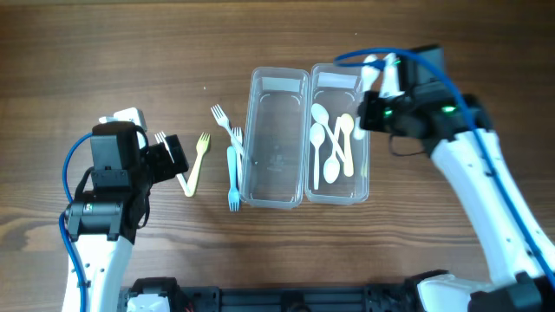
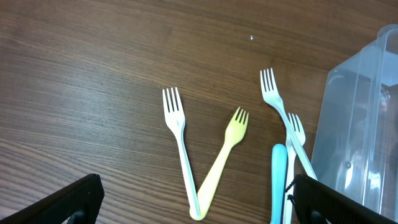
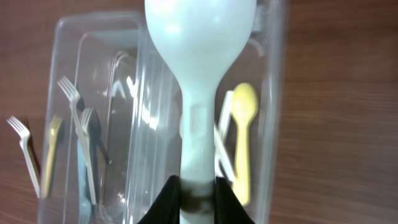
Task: Pack container
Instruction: 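Grasp the last white spoon with the right gripper and place it in the right container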
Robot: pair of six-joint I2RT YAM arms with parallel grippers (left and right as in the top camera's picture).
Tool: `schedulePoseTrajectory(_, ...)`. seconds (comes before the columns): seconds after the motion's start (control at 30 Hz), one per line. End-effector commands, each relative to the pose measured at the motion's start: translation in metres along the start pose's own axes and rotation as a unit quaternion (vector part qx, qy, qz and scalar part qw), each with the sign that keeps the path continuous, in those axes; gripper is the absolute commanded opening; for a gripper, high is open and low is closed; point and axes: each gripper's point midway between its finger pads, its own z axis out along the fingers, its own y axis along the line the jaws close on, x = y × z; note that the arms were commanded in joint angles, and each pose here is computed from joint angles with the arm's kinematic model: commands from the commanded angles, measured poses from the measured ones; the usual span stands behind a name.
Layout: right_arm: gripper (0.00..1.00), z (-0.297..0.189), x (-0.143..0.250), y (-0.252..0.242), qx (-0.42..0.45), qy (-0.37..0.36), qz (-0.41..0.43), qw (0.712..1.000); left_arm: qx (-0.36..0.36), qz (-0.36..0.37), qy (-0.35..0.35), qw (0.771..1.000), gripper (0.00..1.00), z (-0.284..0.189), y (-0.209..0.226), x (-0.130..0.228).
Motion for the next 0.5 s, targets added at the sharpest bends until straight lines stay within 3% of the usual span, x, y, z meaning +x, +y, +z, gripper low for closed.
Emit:
schedulePoseTrajectory(0.0,0.04,0.053,0.044,0.011,0.003,0.074,-0.011,0.997,-0.002,0.010,-0.013,1.000,1.00,-0.005,-0.001,-0.009)
schedulePoseTrajectory(0.1,0.05,0.085,0.063,0.014,0.020,0.105,-0.031,0.994,-0.002,0.010,-0.013,1.000,1.00,-0.005,-0.001,-0.009)
schedulePoseTrajectory(0.2,0.17,0.092,0.054,0.017,0.013,0.090,-0.066,0.994,-0.002,0.010,-0.013,1.000,1.00,-0.005,-0.001,-0.009)
schedulePoseTrajectory(0.23,0.24,0.085,0.044,0.021,0.008,0.074,-0.080,0.994,-0.002,0.010,-0.013,1.000,1.00,-0.005,-0.001,-0.009)
schedulePoseTrajectory(0.27,0.41,0.070,0.029,0.029,-0.002,0.049,-0.099,0.994,-0.003,0.010,-0.013,1.000,1.00,-0.005,-0.001,-0.009)
schedulePoseTrajectory(0.37,0.65,0.021,-0.008,0.043,-0.022,-0.031,-0.121,0.992,-0.003,0.010,-0.012,1.000,1.00,-0.005,-0.001,-0.009)
schedulePoseTrajectory(0.47,0.70,-0.035,-0.036,0.049,-0.028,-0.107,-0.148,0.983,-0.002,0.010,-0.013,1.000,1.00,-0.005,-0.001,-0.009)
